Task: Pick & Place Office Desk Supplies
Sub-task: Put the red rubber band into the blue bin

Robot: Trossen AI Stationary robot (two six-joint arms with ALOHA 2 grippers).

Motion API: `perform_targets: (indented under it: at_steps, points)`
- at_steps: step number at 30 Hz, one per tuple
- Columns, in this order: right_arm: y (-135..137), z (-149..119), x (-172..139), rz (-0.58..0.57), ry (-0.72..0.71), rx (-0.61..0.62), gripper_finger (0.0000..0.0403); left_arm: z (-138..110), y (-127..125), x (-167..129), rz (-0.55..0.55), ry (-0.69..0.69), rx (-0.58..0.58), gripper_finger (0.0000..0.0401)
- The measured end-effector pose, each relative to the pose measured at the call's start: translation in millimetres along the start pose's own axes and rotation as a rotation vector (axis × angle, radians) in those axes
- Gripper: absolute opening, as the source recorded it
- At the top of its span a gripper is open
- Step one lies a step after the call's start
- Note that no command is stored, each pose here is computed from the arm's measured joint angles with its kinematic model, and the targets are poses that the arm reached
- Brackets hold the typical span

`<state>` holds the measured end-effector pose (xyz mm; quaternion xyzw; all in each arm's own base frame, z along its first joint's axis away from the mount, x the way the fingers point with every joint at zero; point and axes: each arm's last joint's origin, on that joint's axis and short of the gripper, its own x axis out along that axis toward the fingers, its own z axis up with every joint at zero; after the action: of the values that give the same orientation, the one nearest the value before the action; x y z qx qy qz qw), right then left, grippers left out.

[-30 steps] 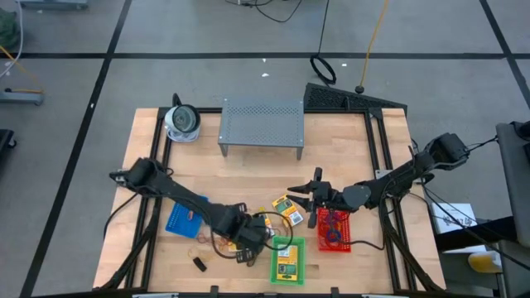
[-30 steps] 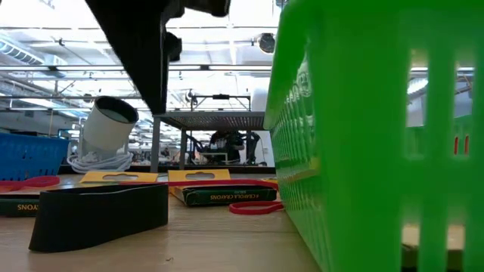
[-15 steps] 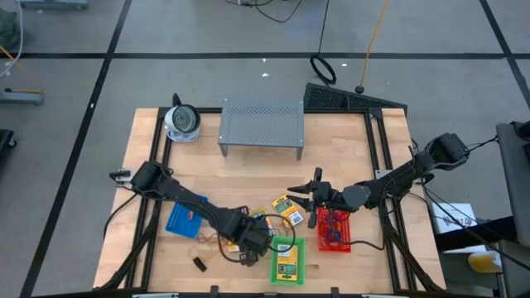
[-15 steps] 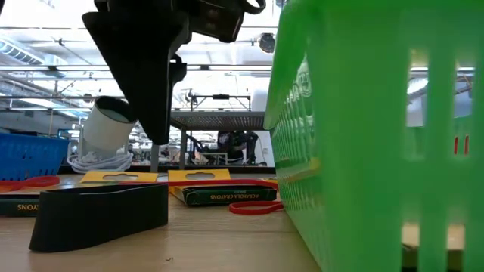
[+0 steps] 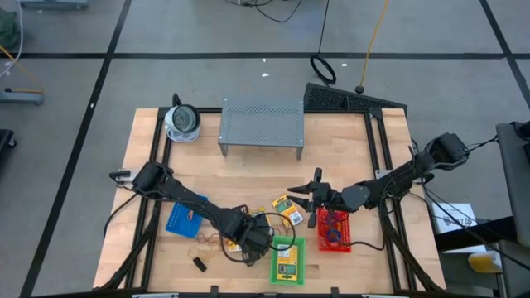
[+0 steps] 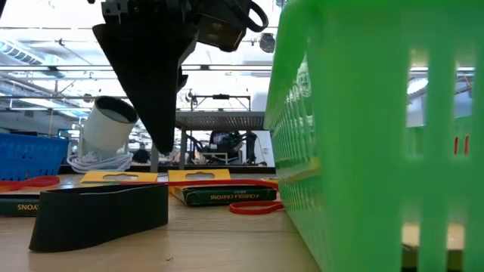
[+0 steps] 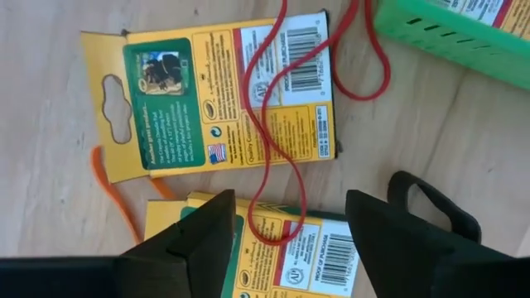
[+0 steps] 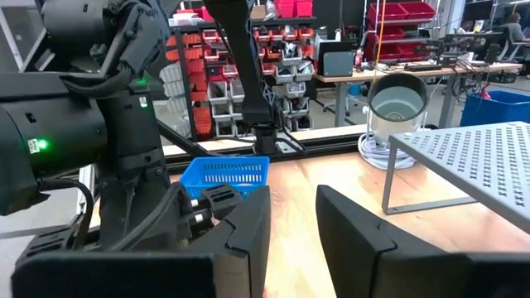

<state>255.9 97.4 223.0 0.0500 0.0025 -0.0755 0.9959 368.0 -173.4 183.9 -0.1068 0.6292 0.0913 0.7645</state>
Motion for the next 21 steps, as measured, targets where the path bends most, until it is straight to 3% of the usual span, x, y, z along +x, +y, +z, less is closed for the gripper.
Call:
perform_targets:
  at_steps: [11, 21]
  points:
    - [-0.1, -0.7, 0.0, -0.001, 0.007, -0.004, 0.0089, 0.4, 0.4, 1.5, 0.016, -0.01, -0.032, 0.0241]
    - [-0.1, -1.0, 0.0, -0.002, 0.009, -0.006, 0.0089, -0.9, -1.6, 32.7, 0.034, 0.062, -0.024, 0.0241]
